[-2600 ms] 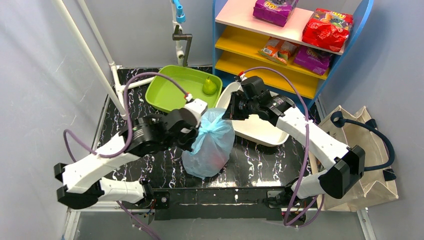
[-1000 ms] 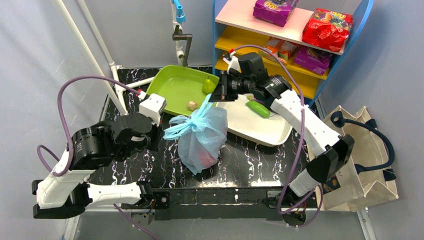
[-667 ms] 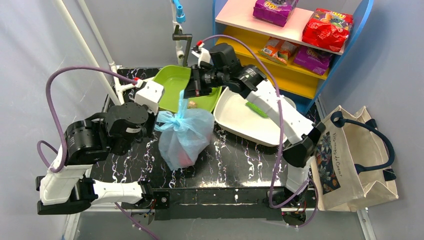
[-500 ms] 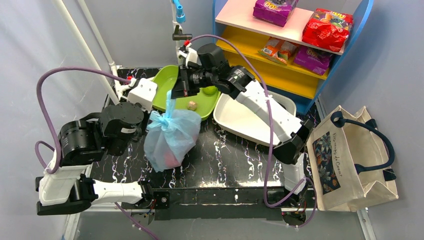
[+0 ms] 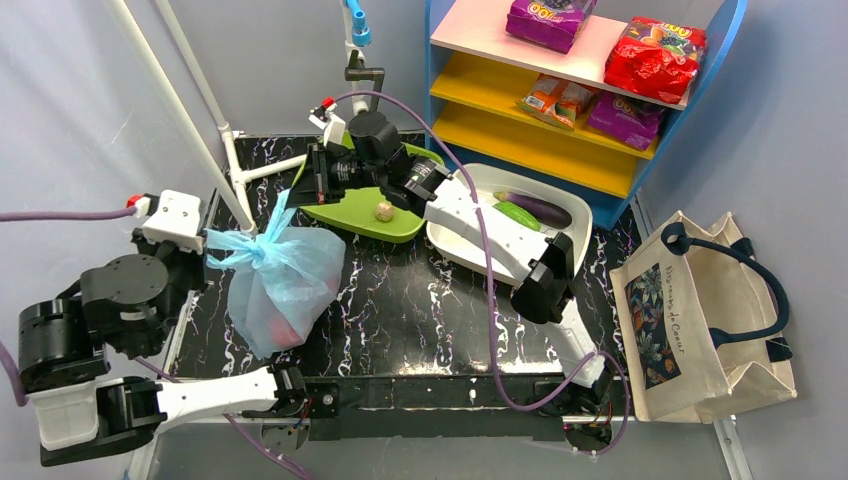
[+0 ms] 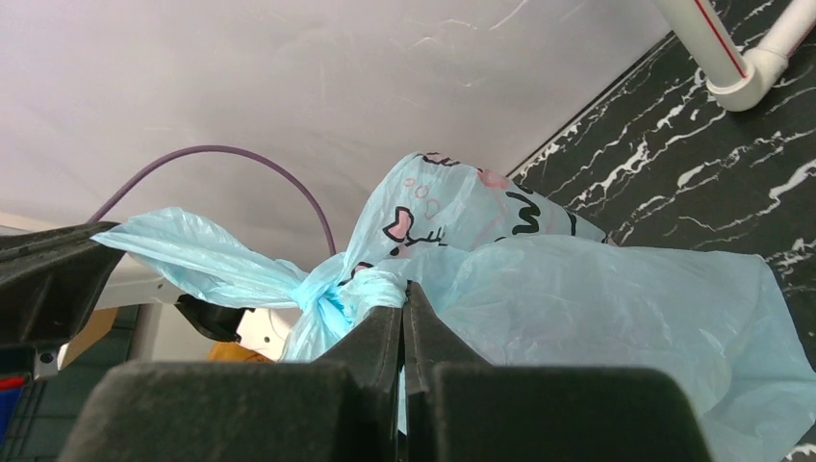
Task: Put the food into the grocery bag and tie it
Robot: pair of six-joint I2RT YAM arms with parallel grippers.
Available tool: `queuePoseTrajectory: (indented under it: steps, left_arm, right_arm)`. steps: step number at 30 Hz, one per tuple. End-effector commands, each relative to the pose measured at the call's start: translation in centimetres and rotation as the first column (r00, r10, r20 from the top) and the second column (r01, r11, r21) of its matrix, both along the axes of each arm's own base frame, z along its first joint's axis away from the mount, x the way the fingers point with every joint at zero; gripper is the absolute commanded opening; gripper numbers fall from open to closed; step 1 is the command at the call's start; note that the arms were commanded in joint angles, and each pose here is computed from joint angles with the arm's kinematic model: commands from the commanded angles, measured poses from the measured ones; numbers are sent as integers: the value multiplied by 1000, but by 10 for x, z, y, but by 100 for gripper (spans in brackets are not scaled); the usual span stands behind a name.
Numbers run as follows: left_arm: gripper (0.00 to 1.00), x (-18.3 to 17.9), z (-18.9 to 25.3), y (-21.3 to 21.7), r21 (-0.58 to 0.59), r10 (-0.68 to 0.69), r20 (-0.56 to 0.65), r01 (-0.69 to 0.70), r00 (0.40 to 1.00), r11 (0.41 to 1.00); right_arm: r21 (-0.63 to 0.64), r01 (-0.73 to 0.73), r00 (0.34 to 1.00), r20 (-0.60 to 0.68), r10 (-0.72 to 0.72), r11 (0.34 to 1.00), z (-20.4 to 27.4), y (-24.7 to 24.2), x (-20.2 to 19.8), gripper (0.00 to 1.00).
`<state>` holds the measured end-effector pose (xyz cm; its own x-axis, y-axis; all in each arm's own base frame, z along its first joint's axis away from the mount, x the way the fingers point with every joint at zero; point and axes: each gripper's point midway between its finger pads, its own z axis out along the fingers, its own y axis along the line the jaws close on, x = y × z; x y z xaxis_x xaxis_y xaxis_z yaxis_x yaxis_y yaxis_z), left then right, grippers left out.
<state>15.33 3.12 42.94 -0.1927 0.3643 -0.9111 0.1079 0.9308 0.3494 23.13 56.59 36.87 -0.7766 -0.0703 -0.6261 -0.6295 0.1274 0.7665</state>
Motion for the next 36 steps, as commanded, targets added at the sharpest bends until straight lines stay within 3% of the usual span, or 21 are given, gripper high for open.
queuePoseTrajectory:
  steps: [1,10,15,18,22,27,36]
  left_arm:
    - [0,-1,-1,20,51,69,32,-70,997,996]
    - [0,-22,-52,49,22,126,-76,-125,989,992]
    - [1,-26,-76,45,-26,95,-112,-99,989,995]
    - [43,-26,-78,46,-44,109,-107,-115,988,992]
    - [66,-25,-77,43,-27,106,-115,-110,988,994]
    - [74,-21,-65,34,-34,93,-113,-98,989,995]
    - [81,-7,-41,-15,-30,-43,-114,40,993,999]
  right_arm:
    - [162,-30,998,62,20,986,45,10,-7,1]
    - [1,-22,999,-31,22,1000,-44,5,-11,2]
    - [-92,-33,998,-62,27,995,-82,-11,-20,25]
    - [-142,-22,999,-34,17,990,-88,-21,-22,50]
    - [-188,7,999,37,-1,982,-84,-35,-19,62]
    - [-245,70,992,123,-41,967,-66,-53,-12,69]
    - [-349,246,943,302,-140,904,-41,-113,1,71]
